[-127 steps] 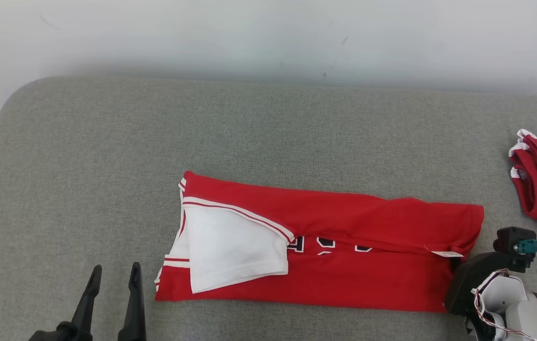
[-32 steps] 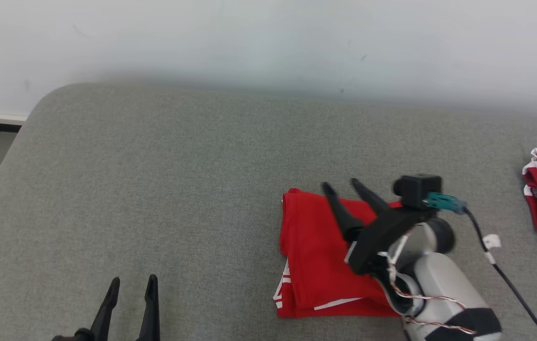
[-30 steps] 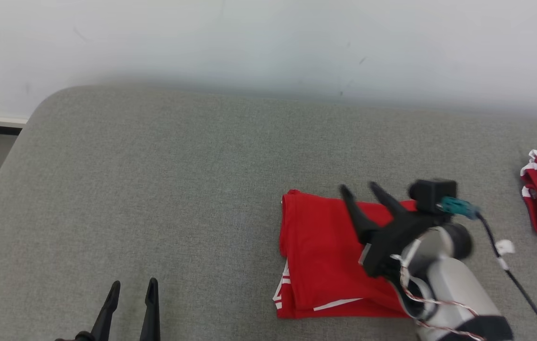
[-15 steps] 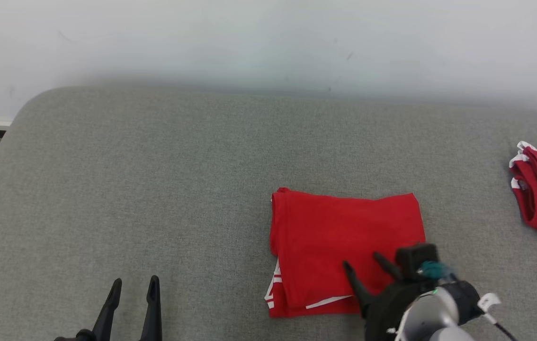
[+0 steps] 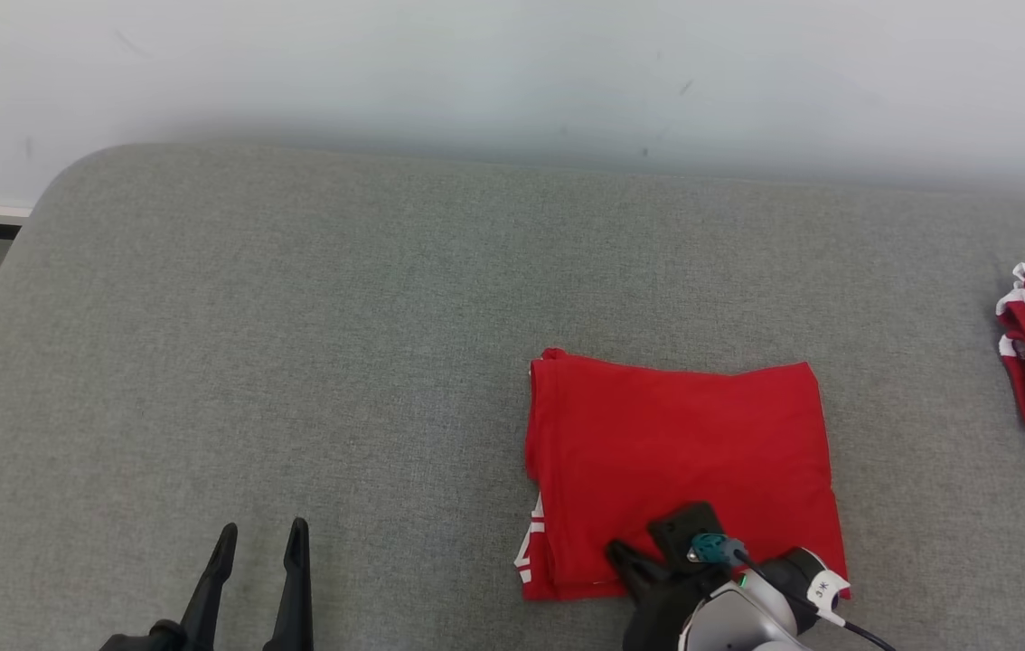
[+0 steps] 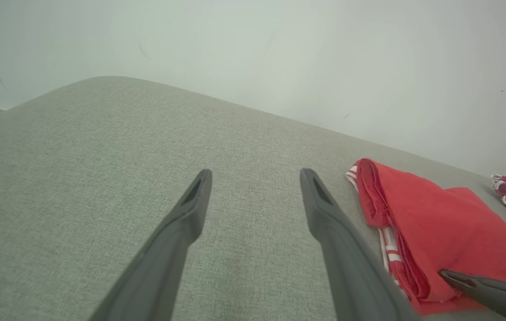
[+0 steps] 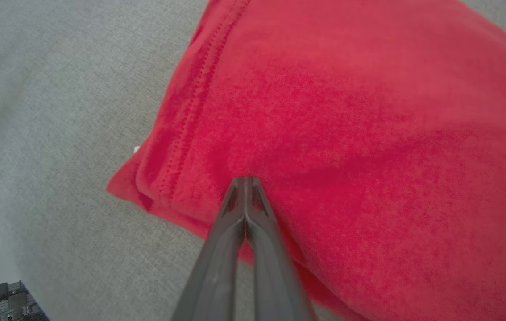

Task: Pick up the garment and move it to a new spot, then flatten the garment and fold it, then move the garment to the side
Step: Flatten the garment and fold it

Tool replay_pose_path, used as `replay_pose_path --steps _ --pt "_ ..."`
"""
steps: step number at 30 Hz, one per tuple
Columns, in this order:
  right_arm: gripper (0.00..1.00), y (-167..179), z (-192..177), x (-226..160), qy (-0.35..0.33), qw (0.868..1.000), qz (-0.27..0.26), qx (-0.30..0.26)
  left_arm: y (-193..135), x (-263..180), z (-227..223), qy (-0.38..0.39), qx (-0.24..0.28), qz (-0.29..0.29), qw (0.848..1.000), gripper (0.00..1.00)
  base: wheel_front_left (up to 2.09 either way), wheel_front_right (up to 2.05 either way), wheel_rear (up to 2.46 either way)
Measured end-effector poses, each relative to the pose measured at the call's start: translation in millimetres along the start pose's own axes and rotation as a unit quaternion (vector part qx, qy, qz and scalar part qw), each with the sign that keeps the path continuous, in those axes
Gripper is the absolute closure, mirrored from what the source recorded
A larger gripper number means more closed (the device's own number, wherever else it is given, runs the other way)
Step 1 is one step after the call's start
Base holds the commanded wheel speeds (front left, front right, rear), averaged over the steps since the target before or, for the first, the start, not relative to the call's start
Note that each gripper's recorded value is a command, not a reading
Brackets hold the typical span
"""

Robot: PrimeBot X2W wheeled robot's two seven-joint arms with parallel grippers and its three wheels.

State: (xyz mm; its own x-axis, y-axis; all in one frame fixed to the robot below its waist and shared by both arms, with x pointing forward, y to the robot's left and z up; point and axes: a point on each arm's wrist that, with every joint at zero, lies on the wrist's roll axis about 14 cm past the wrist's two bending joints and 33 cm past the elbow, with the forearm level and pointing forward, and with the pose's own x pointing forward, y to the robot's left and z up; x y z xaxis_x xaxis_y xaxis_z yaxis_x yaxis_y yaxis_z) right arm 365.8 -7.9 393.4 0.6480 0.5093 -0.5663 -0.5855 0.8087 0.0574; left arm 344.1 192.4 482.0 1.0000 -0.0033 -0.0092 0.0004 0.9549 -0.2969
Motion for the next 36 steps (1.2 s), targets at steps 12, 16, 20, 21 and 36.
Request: replay_pose_path --steps 12,16,20,21,36 --pt "1.0 41 14 6 -0.016 0.997 0.071 0.007 4 -2 2 -0.005 0.001 0.005 1.0 0.0 0.0 0.0 0.0" --pt "0.07 41 45 -2 -0.08 0.993 0.078 0.046 5 -3 6 -0.01 0.005 0.007 1.0 0.0 0.0 0.0 0.0" --pt "0.0 8 77 -21 -0.16 0.983 0.034 0.088 6 -3 22 -0.039 0.012 0.009 0.999 0.0 0.0 0.0 0.0" --pt "0.0 -3 80 -28 -0.176 0.979 0.017 0.1 5 -2 27 -0.046 0.016 0.007 0.999 0.0 0.0 0.0 0.0" --pt "0.0 -127 76 -143 -0.32 0.914 -0.225 0.103 -6 2 54 -0.1 -0.005 -0.003 0.995 0.0 0.0 0.0 0.0"
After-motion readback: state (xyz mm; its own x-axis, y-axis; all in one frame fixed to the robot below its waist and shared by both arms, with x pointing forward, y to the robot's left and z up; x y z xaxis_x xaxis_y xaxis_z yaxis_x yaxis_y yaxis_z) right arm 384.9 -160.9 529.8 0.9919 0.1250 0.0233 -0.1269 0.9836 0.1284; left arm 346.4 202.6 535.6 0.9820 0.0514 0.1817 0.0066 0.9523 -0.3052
